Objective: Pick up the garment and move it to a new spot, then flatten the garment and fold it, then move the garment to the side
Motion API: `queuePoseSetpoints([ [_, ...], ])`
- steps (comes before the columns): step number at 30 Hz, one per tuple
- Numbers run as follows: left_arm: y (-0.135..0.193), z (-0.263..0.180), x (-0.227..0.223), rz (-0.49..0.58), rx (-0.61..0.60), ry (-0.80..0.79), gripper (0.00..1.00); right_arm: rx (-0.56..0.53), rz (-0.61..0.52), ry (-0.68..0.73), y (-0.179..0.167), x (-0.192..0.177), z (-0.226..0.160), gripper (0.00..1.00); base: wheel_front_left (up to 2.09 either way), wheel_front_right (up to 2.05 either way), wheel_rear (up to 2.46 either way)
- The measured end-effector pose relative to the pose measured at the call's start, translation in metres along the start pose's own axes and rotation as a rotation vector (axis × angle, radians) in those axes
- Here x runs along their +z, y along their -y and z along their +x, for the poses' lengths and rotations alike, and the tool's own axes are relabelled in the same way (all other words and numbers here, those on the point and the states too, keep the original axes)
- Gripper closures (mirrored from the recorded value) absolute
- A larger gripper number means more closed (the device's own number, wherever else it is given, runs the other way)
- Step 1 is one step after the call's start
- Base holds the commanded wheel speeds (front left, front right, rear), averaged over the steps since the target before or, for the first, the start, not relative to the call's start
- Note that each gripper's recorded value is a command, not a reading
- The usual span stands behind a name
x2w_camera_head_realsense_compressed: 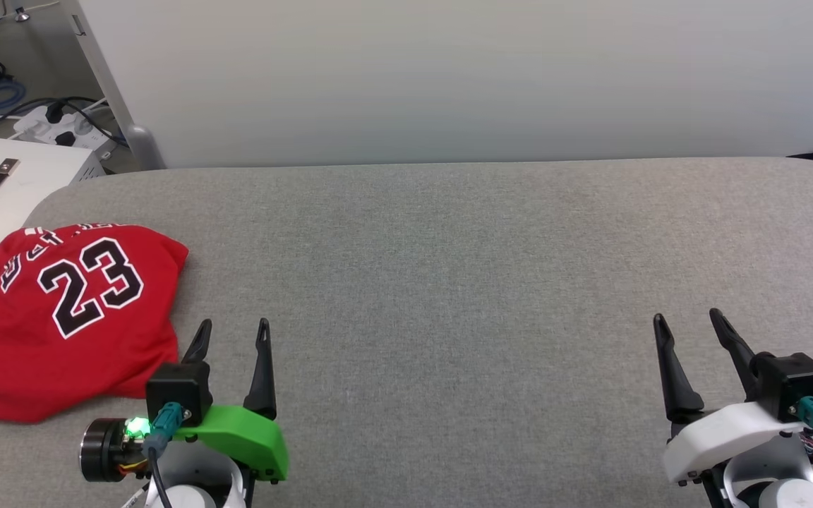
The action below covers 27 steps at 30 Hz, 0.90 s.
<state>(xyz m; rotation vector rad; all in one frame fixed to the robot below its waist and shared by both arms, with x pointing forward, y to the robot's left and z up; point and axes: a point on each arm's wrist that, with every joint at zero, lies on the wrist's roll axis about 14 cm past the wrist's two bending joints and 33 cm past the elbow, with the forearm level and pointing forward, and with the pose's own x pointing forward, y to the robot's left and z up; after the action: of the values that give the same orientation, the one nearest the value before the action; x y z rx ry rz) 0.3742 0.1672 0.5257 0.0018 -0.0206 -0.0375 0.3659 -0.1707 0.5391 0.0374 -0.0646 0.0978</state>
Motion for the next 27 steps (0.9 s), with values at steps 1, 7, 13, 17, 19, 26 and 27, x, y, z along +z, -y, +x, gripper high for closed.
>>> queuePoseSetpoints([
  [1,0.000,0.000,-0.001,0.000,-0.001,-0.001,0.00,-0.001,0.001,0.005,0.000,0.001,0.000,0.00,0.00,0.00,0.00],
  [7,0.001,0.000,-0.002,-0.014,-0.003,0.001,0.00,-0.005,0.011,0.026,0.002,0.005,0.000,0.00,0.00,0.00,0.00],
  [13,-0.002,-0.001,-0.003,-0.035,0.006,0.006,0.00,-0.002,0.016,0.035,0.001,0.006,0.001,0.00,0.00,0.00,0.00],
  [17,-0.006,-0.002,-0.004,-0.043,0.019,0.007,0.00,0.008,0.017,0.040,-0.003,0.006,0.003,0.00,0.00,0.00,0.00],
  [19,-0.009,-0.003,-0.004,-0.043,0.028,0.010,0.00,0.017,0.018,0.043,-0.005,0.006,0.004,0.00,0.00,0.00,0.00],
  [26,-0.027,-0.011,-0.003,-0.043,0.083,0.020,0.00,0.081,0.020,0.051,-0.026,0.006,0.013,0.00,0.00,0.00,0.00],
  [27,-0.031,-0.013,-0.004,-0.044,0.096,0.020,0.00,0.093,0.015,0.052,-0.030,0.007,0.015,0.00,0.00,0.00,0.00],
])
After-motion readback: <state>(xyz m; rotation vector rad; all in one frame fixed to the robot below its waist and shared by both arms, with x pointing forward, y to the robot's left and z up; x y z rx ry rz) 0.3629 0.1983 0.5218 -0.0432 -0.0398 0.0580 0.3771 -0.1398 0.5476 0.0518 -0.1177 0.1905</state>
